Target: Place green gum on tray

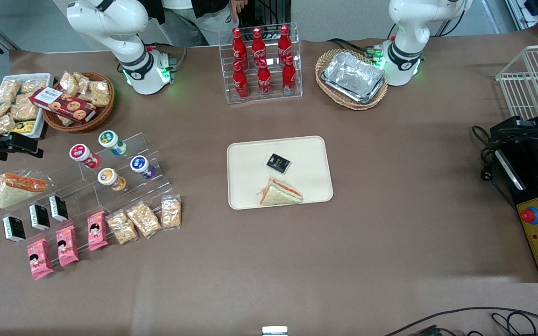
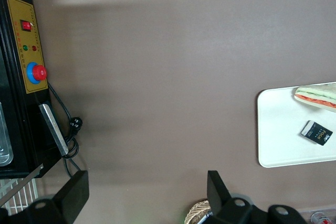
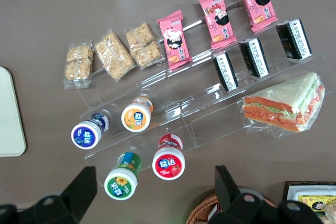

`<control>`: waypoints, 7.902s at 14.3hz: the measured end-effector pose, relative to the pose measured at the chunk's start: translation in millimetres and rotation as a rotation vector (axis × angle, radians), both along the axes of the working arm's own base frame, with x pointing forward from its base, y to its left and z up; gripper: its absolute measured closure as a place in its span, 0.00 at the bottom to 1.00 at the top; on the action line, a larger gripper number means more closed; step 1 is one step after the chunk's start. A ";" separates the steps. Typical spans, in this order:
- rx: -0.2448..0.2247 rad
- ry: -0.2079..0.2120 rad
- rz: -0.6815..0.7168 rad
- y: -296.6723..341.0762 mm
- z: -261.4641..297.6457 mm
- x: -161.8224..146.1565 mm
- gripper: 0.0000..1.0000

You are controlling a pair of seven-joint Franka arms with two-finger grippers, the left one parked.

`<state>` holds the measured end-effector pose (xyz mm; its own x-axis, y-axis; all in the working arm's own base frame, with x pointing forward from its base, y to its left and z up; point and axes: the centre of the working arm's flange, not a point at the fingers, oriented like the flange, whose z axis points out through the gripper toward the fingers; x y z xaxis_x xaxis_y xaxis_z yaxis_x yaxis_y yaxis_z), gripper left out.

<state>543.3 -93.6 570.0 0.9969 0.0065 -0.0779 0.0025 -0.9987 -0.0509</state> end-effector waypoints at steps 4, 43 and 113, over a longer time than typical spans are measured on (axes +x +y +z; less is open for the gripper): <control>0.006 0.020 0.010 5.7 -7.0 -1.8 0.00; -0.003 0.005 -0.015 89.5 -196.0 -134.0 0.41; -0.028 -0.057 -0.306 265.1 -28.6 18.9 0.00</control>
